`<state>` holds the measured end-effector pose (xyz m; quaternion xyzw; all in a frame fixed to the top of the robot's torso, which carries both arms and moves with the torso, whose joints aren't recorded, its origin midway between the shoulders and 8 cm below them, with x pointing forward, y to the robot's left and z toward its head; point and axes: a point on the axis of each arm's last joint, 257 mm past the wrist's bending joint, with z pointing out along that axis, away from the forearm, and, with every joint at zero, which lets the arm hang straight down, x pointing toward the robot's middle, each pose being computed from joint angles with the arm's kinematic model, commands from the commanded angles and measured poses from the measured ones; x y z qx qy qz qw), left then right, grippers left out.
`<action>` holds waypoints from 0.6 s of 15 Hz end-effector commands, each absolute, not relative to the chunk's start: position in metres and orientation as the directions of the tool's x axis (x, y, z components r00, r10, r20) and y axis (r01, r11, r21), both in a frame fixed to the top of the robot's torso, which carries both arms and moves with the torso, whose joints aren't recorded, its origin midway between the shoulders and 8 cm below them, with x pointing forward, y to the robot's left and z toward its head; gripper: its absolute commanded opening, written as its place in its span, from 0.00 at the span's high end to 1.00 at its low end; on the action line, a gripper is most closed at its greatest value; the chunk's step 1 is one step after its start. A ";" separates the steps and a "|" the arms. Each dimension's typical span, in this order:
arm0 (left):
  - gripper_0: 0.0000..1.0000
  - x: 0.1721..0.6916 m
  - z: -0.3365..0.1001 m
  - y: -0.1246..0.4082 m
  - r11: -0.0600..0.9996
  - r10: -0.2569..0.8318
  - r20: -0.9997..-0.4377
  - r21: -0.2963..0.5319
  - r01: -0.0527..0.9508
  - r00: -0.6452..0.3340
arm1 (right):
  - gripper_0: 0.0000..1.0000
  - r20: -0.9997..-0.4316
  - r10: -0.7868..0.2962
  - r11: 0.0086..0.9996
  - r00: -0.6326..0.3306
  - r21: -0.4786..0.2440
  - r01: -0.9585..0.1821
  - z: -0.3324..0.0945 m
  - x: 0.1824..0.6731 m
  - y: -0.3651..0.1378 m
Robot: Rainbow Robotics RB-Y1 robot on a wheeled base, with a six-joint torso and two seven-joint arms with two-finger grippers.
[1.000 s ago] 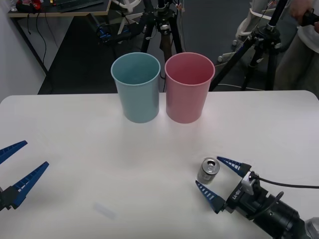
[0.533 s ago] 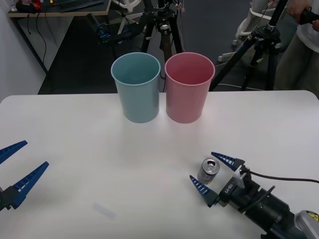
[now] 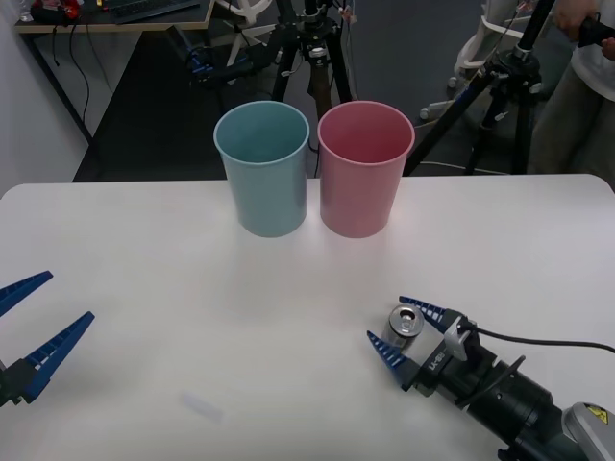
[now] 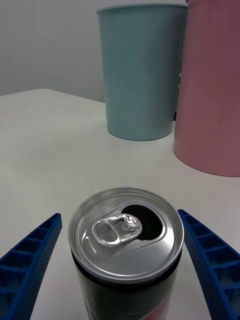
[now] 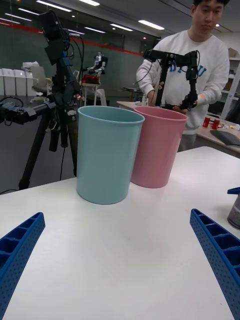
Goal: Grasp the object on the table and drop it into the matching bin: aluminum can to the light blue bin, PET bottle to the pink bin.
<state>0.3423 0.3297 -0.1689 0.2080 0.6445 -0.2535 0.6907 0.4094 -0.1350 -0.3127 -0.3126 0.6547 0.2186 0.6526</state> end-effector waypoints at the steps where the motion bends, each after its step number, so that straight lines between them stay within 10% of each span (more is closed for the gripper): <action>1: 0.00 0.342 -0.169 0.330 0.785 -0.082 -0.996 -0.039 0.618 0.041 | 1.00 -0.991 -0.124 0.709 0.049 -0.123 -0.695 -0.312 0.410 -0.135; 9: 0.00 0.342 -0.169 0.330 0.785 -0.082 -0.996 -0.039 0.618 0.041 | 1.00 -0.991 -0.126 0.711 0.052 -0.126 -0.692 -0.311 0.411 -0.138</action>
